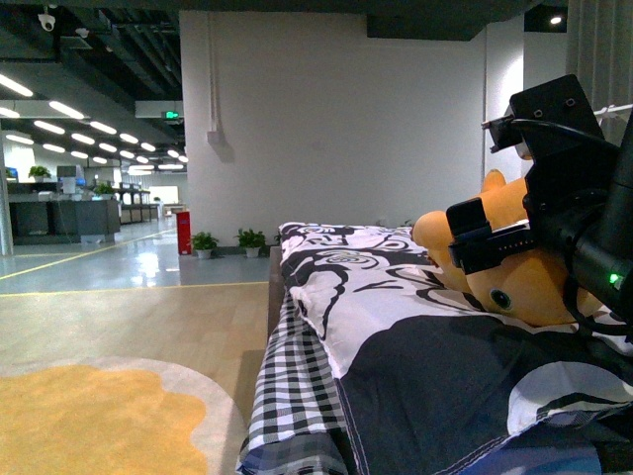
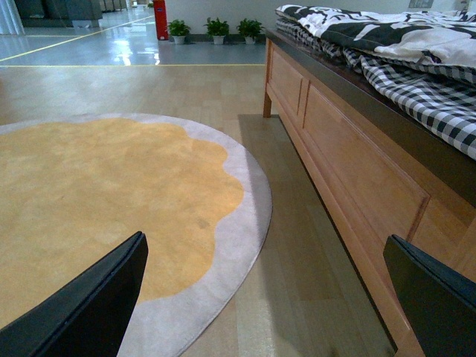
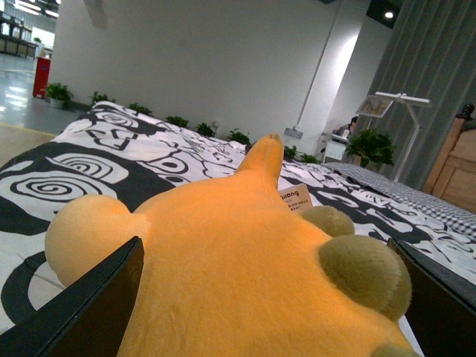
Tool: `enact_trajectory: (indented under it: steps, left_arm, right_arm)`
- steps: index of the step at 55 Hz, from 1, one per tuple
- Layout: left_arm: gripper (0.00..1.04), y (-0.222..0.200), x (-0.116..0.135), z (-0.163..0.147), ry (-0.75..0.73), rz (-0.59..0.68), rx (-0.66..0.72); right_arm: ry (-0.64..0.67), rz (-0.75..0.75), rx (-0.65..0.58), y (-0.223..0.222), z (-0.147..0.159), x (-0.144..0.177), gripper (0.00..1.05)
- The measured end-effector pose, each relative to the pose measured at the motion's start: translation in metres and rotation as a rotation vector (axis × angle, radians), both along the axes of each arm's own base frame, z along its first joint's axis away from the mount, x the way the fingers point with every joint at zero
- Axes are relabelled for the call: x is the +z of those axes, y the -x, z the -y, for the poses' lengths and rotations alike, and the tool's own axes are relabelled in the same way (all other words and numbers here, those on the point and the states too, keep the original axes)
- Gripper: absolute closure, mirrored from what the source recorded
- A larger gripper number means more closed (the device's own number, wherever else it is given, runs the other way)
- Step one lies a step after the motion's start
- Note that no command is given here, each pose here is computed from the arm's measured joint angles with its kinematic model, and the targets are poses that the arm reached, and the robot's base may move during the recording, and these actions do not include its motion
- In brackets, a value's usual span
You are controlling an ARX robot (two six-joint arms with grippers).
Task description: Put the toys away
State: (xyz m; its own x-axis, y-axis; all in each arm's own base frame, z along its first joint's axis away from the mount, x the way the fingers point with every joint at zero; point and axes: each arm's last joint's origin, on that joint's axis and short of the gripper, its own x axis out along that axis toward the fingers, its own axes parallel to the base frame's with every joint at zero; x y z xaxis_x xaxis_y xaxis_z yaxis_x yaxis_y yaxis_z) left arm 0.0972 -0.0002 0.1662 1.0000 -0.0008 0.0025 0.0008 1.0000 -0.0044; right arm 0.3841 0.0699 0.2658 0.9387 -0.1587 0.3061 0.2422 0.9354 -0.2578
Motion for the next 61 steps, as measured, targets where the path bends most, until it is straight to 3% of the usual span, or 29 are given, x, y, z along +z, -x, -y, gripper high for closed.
enact_trajectory:
  steps: [5, 20, 36, 51, 61]
  left_arm:
    - [0.06, 0.000, 0.000, 0.000, 0.000, 0.000, 0.000]
    - [0.06, 0.000, 0.000, 0.000, 0.000, 0.000, 0.000]
    - [0.06, 0.000, 0.000, 0.000, 0.000, 0.000, 0.000]
    - [0.06, 0.000, 0.000, 0.000, 0.000, 0.000, 0.000]
    - [0.06, 0.000, 0.000, 0.000, 0.000, 0.000, 0.000]
  right_arm:
    - [0.009, -0.022, 0.011, 0.002, 0.000, -0.005, 0.07]
    - [0.018, -0.058, 0.054, 0.009, -0.003, -0.012, 0.52]
    - [-0.057, -0.088, 0.173, 0.022, 0.001, 0.014, 0.93]
    - [-0.207, -0.047, 0.474, 0.078, 0.029, 0.082, 0.97]
    - [-0.265, -0.034, 0.621, 0.127, 0.049, 0.103, 0.97]
